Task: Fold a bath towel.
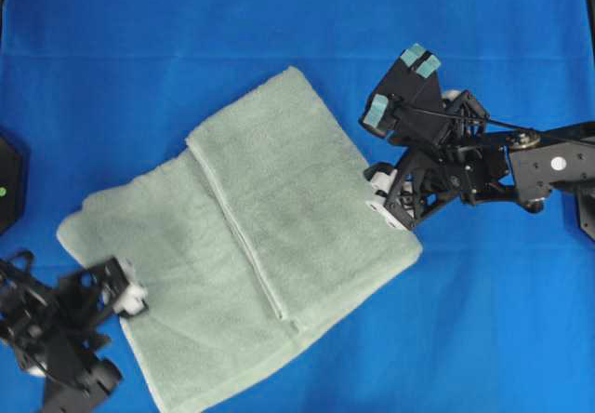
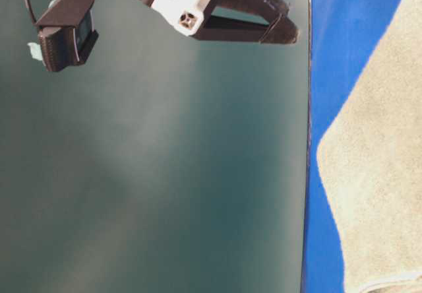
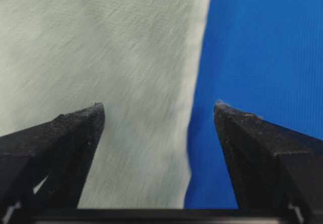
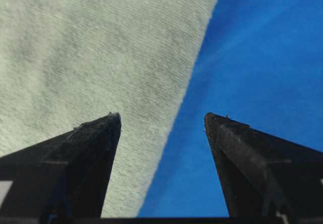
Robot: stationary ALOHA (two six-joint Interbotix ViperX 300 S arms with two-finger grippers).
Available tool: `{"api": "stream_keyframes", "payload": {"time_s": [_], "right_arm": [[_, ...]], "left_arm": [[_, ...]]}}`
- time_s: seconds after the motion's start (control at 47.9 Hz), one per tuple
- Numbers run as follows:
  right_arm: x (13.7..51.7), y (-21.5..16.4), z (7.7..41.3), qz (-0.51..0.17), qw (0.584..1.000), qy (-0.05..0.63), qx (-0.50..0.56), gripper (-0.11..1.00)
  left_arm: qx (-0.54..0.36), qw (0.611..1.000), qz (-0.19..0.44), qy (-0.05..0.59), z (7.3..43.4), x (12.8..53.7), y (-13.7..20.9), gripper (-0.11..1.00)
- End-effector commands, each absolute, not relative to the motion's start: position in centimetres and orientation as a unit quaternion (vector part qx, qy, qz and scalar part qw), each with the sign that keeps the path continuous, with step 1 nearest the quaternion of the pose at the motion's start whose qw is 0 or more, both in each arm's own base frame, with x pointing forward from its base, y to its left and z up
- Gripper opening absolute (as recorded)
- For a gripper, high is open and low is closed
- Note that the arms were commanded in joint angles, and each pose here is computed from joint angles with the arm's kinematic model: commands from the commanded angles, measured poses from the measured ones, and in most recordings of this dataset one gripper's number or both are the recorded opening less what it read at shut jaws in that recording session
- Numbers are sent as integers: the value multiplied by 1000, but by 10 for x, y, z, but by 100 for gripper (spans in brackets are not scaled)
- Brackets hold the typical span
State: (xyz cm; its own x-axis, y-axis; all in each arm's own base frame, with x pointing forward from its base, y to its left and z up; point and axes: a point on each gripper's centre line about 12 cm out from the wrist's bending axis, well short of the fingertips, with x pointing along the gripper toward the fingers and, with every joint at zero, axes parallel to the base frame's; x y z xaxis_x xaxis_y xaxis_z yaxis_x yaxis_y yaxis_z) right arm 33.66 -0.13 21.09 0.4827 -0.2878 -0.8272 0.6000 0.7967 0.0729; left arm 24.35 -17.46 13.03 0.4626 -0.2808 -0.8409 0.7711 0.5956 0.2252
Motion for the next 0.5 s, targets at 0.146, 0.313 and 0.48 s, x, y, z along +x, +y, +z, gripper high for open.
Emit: {"api": "stream_keyframes", "payload": {"time_s": [0.146, 0.313, 0.48], "right_arm": [[330, -4, 216, -265, 845, 427, 183, 67], [327, -4, 212, -267, 843, 430, 184, 67], [327, -4, 212, -266, 843, 430, 185, 67]], "left_arm": [[299, 795, -334, 409, 95, 261, -185, 82], [296, 796, -326, 415, 91, 268, -183, 81], [300, 787, -322, 432, 89, 263, -178, 51]]}}
